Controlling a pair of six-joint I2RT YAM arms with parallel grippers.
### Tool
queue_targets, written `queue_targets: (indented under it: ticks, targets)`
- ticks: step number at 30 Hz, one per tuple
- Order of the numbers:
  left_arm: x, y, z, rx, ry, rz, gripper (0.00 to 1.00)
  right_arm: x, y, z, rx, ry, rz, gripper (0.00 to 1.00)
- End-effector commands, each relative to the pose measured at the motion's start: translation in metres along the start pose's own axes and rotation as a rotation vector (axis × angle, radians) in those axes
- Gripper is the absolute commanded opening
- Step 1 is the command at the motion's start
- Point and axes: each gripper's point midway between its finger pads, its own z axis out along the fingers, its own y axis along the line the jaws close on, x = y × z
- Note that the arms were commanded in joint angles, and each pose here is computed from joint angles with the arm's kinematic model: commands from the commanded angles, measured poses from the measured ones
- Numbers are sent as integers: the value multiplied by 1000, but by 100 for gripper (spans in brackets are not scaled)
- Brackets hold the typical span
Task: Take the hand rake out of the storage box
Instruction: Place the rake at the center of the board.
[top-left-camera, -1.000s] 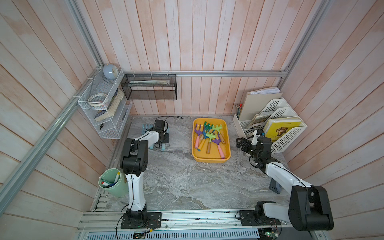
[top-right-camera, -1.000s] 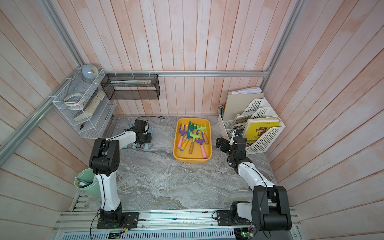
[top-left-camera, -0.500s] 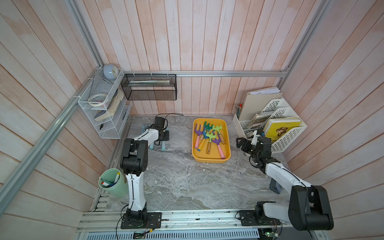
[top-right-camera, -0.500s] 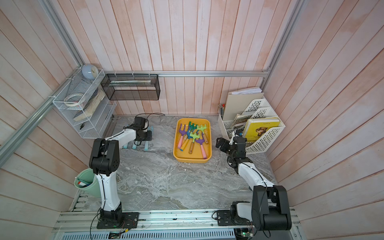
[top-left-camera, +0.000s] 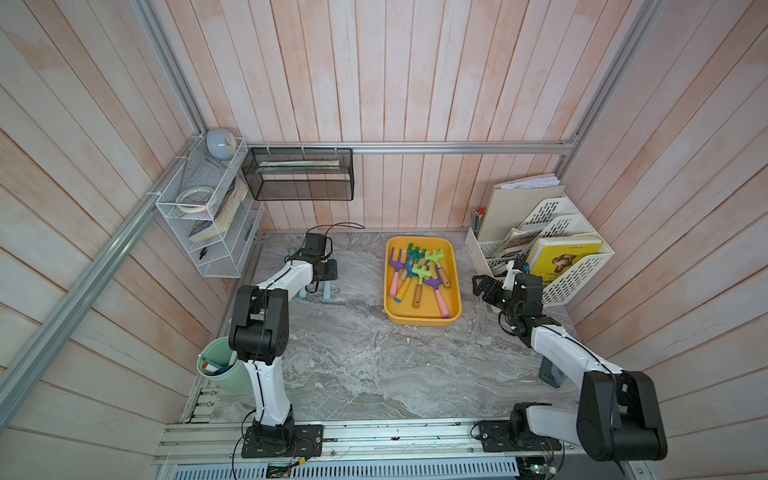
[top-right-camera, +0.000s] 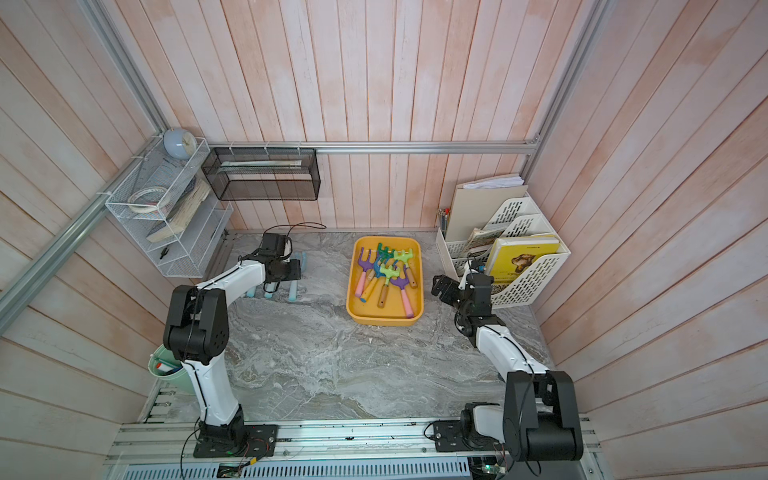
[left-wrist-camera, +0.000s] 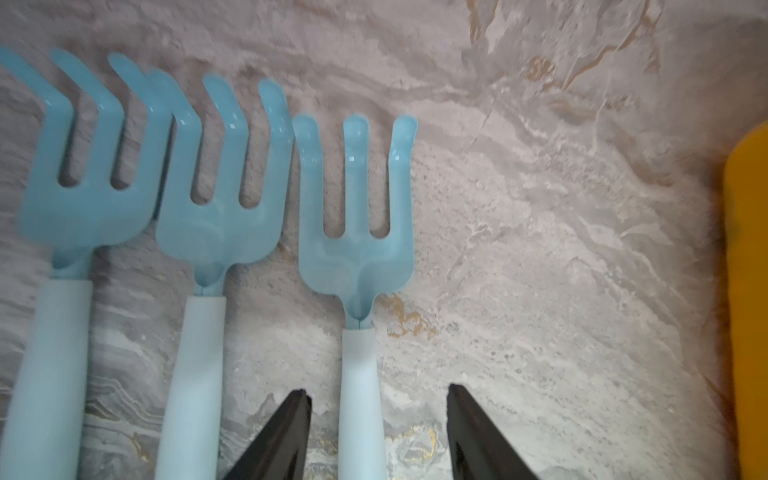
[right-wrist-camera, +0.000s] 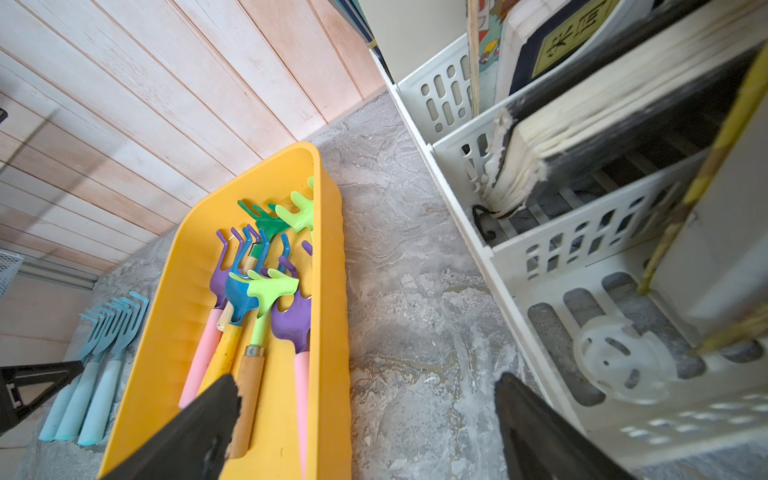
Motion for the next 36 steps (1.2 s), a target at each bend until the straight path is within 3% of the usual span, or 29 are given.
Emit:
queue_targets:
  ticks: [1, 14, 19, 36]
  targets:
    - [19, -5, 18, 26, 49, -14, 56, 5, -4, 1, 0, 6, -9, 98]
    - [27, 5, 43, -30, 100, -15, 41, 5, -5, 3, 3, 9, -8, 98]
    - [21, 12, 47, -59, 106, -10, 28, 6, -5, 4, 4, 12, -7, 98]
    - [14, 25, 55, -90, 108, -3, 24, 6, -6, 5, 7, 14, -7, 98]
